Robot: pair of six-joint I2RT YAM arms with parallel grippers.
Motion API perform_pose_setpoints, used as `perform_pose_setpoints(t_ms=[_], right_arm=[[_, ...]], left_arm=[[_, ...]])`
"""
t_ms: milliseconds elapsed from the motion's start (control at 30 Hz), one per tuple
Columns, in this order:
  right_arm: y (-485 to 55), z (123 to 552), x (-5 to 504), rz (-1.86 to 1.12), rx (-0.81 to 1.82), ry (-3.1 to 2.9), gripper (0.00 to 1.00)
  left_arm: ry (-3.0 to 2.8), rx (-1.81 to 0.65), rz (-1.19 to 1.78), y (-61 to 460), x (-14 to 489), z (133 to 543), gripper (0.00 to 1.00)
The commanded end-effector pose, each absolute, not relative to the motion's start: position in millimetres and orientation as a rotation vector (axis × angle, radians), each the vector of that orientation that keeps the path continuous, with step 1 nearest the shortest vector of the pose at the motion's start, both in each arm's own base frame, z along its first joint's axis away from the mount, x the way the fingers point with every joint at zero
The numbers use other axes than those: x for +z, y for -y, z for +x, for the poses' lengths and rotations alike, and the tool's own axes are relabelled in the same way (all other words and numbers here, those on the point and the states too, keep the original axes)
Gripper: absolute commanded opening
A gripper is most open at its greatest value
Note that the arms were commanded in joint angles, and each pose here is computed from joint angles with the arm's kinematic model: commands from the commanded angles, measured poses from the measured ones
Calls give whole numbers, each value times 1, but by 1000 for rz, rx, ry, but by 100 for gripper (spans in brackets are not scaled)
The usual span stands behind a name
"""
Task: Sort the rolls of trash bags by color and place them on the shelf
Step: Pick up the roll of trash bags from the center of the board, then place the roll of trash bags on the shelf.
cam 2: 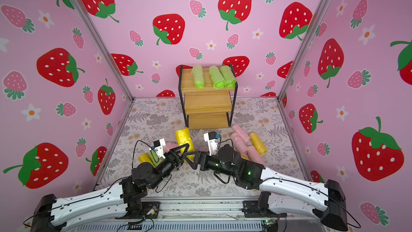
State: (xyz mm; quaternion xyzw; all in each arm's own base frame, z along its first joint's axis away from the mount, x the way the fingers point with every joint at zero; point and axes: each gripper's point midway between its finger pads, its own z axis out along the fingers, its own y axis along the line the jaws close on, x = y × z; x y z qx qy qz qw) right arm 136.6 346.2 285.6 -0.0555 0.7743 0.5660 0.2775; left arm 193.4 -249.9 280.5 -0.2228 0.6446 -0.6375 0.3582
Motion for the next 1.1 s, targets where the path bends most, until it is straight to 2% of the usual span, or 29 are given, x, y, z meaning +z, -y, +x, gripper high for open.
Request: perform_pose_setpoints(t_ms=[0, 200, 400, 467, 567, 600, 667, 700, 733, 767, 833, 1067], right_arm=[[-354, 136, 299, -188, 1551, -2020, 75], [-358, 134, 288, -193, 1566, -2046, 41], [-353, 132, 287, -190, 1571, -2042, 36], [-353, 132, 286, -192, 1567, -2048, 26], [-351, 133, 286, -188, 1548, -2053, 3], [-348, 135, 285, -176, 1526, -2064, 0], [-339, 140, 282, -157, 1468, -2087, 0], [-333, 144, 281, -146, 1433, -2096, 0], [-326, 148, 280, -125, 1396, -2106, 0], [-319, 153, 279, -104, 1367, -2112, 0], [-304, 164, 274, -56, 1313, -2123, 0], [-272, 197, 290, 51, 1328, -2092, 0]], left_arm=[[-1544, -1721, -578, 246, 316, 191, 0], [-1538, -1716, -578, 249, 320, 192, 0], [-1555, -1690, -592, 252, 316, 196, 0], [-1560, -1690, -590, 254, 316, 196, 0], [-1574, -1681, -559, 258, 318, 195, 0], [-1589, -1666, -548, 258, 317, 195, 8], [-1647, -1613, -544, 257, 311, 195, 51], [-1688, -1565, -537, 255, 307, 195, 68], [-1720, -1519, -522, 250, 308, 194, 76], [-1752, -1464, -503, 245, 308, 193, 81], [-1822, -1321, -463, 227, 307, 190, 100], [-1895, -1035, -471, 163, 295, 183, 100]])
